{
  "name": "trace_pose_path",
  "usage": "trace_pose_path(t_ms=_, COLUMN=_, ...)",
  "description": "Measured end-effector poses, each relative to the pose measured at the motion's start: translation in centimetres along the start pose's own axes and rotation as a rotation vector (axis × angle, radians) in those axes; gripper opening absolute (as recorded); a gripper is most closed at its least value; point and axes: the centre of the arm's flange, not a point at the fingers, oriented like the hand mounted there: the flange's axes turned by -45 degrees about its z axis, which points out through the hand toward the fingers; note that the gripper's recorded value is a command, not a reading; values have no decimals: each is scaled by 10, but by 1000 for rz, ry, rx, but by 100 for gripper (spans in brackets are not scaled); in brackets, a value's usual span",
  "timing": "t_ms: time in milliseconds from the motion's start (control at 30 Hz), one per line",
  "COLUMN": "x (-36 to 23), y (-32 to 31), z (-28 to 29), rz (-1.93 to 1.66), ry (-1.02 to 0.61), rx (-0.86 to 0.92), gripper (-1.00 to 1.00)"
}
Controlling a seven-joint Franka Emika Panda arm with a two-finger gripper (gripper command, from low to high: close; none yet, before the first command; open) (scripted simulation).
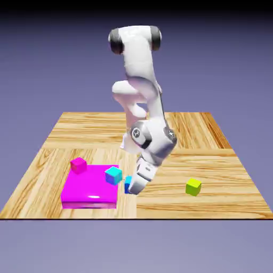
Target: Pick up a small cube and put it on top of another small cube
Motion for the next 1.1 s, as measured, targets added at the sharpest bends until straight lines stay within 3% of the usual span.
trace_pose_path(t_ms=500, x=-86, y=12, z=-19, rz=1184, ry=172, rx=442, gripper=-100)
trace_pose_path(t_ms=1100, x=-212, y=-18, z=-17, rz=2597, ry=89, rx=1253, gripper=-100)
